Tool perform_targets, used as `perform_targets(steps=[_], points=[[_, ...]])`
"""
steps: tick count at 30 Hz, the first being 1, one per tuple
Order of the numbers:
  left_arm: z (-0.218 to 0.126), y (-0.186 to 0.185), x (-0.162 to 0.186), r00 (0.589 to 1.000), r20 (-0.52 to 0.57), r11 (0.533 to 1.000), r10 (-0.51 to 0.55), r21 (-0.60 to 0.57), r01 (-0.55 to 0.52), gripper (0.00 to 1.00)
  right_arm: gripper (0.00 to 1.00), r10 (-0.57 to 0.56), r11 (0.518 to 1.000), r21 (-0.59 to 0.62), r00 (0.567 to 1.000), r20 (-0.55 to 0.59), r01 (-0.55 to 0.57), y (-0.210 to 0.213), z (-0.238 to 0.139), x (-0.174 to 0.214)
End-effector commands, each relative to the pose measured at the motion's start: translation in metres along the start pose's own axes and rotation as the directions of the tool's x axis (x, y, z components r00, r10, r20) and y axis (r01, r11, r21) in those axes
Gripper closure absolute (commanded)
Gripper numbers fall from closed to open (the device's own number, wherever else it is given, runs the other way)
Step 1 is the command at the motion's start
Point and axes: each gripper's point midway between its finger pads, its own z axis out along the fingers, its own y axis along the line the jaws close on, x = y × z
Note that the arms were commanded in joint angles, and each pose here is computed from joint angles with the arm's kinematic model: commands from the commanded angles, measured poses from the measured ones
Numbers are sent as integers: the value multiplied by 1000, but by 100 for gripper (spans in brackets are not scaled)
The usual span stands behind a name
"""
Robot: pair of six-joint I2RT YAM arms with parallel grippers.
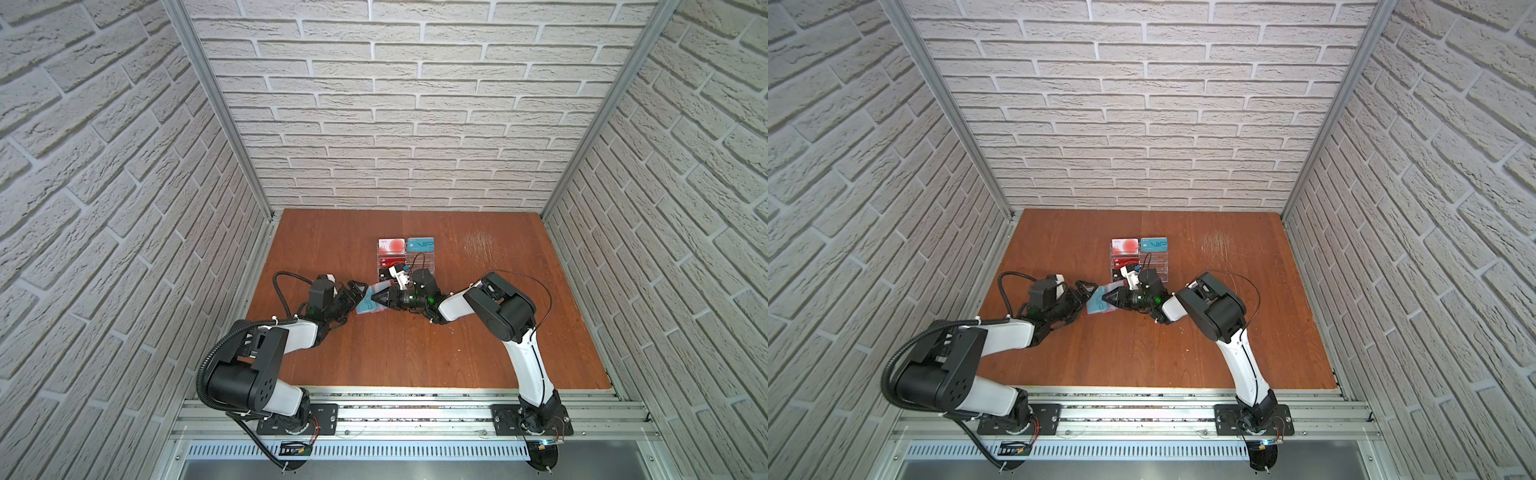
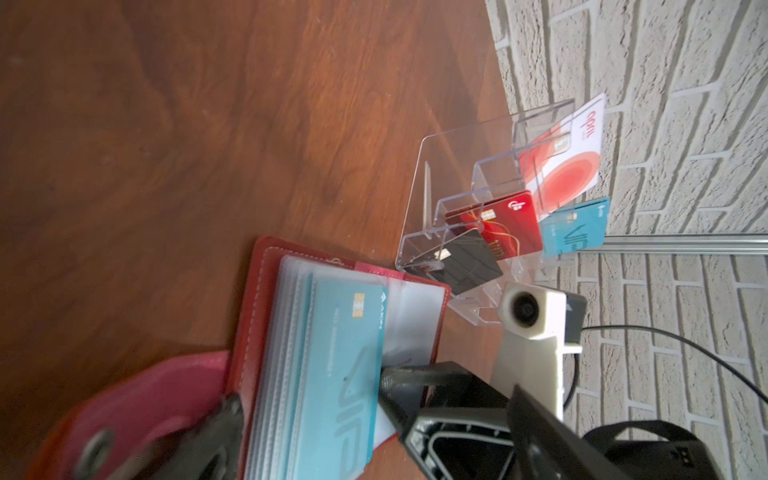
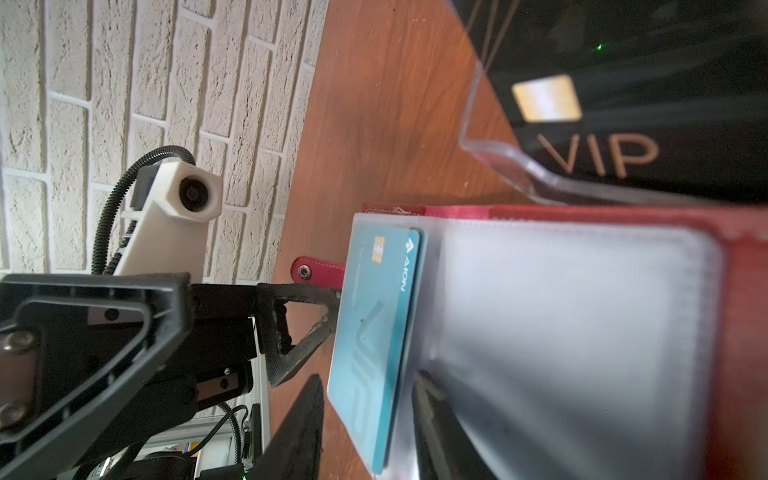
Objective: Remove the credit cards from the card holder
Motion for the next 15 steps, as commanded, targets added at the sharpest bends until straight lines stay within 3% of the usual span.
perform_targets(steps=[1, 15], points=[[3, -13, -11, 999, 30, 999, 18, 49, -19, 2, 62, -23, 1000, 1, 1000, -5, 23, 10, 3, 1], [10, -2, -7, 1000, 20, 999, 3, 39, -4, 2, 65, -6, 994, -107, 1000, 8, 7, 29, 13, 0]])
